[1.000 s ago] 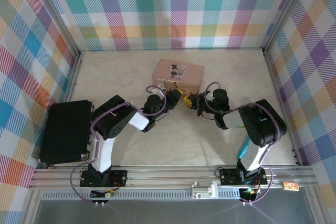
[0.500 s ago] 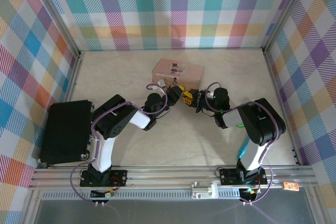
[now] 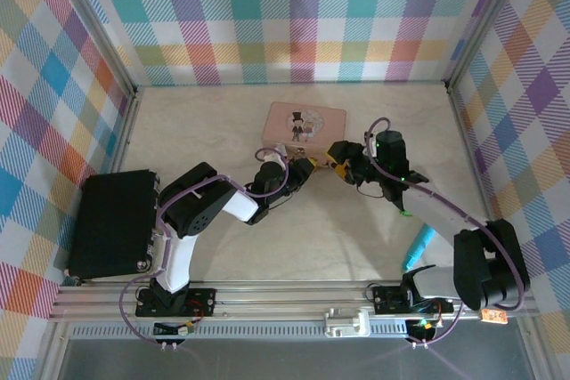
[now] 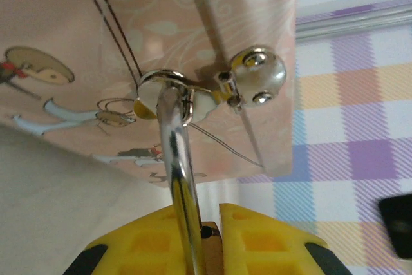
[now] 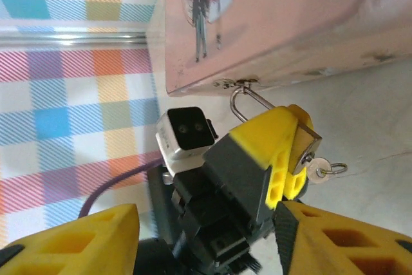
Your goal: Unlock the padlock with the key
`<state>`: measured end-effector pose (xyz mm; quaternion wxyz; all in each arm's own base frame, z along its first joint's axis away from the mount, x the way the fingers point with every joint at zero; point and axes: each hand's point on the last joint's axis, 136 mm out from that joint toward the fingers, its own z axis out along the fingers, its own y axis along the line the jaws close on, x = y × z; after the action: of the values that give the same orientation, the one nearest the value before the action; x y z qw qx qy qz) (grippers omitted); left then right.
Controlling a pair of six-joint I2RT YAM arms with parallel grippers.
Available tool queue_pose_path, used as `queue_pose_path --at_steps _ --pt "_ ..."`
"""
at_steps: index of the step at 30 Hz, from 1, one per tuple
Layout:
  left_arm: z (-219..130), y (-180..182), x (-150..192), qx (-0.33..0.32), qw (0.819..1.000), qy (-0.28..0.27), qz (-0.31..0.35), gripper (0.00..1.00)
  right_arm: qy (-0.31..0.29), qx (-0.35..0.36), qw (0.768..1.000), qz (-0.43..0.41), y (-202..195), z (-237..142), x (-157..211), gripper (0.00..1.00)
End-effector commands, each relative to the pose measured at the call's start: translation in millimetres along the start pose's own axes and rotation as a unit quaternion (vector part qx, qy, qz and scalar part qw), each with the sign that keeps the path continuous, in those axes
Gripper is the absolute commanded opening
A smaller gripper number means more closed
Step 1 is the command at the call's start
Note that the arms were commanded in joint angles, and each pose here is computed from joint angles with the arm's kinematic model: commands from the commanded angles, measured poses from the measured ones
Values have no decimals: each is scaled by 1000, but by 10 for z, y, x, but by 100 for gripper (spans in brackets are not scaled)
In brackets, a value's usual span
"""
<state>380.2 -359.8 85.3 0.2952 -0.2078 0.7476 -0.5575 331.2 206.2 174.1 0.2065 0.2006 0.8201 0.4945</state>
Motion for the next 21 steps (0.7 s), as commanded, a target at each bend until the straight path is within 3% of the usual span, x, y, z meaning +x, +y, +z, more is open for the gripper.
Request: queue_pose_path --at_steps 1,6,8,14,16,21 --pt "-39 -40 -37 -24 1000 -10 8 0 26 94 992 -79 -335 -122 116 61" --pt "-30 105 31 -67 998 -1 7 0 24 108 984 -137 -325 -194 103 63" --pt "-36 132 50 -75 997 3 4 12 25 113 980 -159 -325 -215 98 63" --pt "-243 138 -15 -102 995 -8 5 70 26 142 962 -233 -315 -233 123 63" --pt "-343 134 -66 -109 994 -12 5 77 28 144 958 -248 -288 -220 144 64" --pt "-609 121 -253 -119 993 -25 0 78 41 161 932 -321 -223 -98 257 63"
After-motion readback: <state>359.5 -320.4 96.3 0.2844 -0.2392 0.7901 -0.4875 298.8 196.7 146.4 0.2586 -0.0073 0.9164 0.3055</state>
